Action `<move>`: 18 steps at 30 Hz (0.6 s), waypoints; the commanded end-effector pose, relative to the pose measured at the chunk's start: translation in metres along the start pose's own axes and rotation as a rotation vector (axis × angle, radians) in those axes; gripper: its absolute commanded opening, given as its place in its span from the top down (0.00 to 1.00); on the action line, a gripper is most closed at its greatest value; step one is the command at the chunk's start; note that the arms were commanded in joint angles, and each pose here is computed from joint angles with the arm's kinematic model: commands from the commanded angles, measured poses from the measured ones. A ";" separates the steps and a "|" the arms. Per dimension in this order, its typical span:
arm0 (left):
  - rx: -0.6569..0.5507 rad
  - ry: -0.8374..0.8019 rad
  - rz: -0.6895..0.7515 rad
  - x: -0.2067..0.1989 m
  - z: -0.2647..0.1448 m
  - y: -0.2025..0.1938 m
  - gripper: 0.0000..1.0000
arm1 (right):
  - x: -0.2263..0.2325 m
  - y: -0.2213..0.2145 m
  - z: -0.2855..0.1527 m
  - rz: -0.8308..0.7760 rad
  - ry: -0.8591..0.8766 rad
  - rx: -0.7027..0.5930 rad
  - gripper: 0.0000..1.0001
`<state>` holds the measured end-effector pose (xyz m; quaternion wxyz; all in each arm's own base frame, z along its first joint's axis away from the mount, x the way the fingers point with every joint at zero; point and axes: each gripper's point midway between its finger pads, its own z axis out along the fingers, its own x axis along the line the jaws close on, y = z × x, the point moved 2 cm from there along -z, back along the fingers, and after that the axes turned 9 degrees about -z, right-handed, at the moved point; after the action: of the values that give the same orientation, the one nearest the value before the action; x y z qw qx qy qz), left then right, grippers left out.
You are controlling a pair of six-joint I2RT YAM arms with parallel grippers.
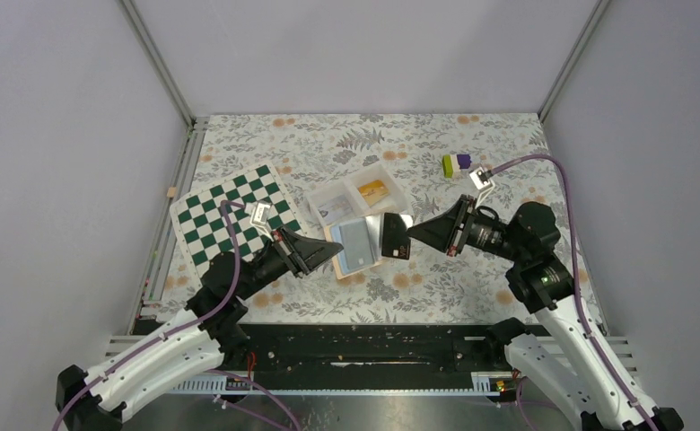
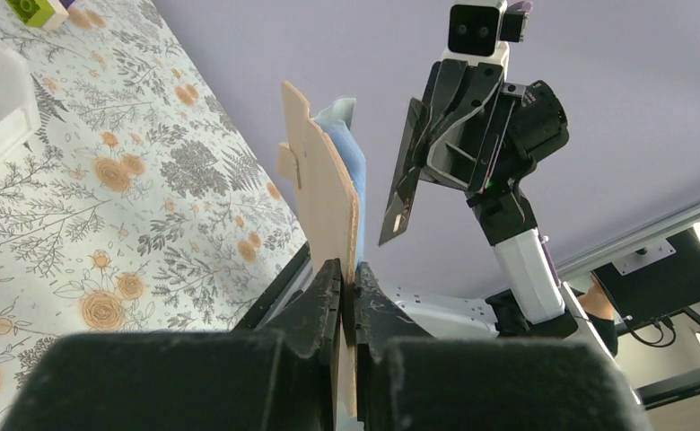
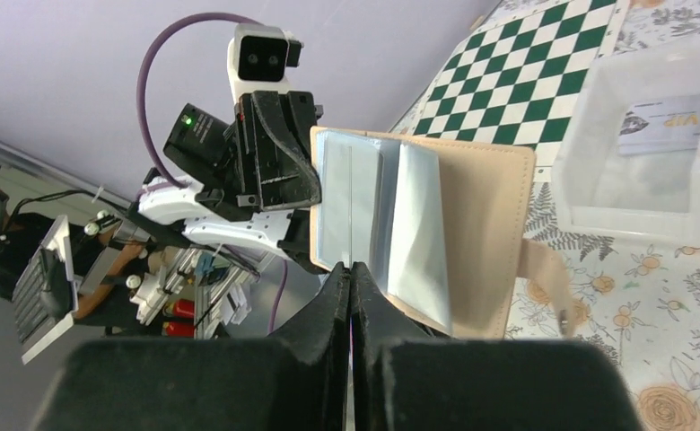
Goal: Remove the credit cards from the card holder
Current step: Remove the credit card from the card holder, then place the credit card at the center of the board.
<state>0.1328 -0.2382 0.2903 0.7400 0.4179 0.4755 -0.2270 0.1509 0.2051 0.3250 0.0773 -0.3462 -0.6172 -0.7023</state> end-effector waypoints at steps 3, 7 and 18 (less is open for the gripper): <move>0.007 -0.090 -0.005 -0.014 -0.004 0.002 1.00 | -0.011 0.018 -0.008 -0.024 -0.091 -0.055 1.00; -0.012 0.029 0.029 0.006 -0.008 0.006 1.00 | -0.035 0.026 -0.011 0.011 -0.226 -0.099 1.00; -0.019 0.231 0.127 0.022 -0.023 0.015 1.00 | -0.137 0.006 -0.027 0.021 -0.594 0.141 1.00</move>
<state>0.1394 -0.2196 0.2466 0.6747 0.4664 0.5488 -0.1612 0.2291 0.1594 0.2830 -0.0239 -0.5068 -0.5980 -0.6204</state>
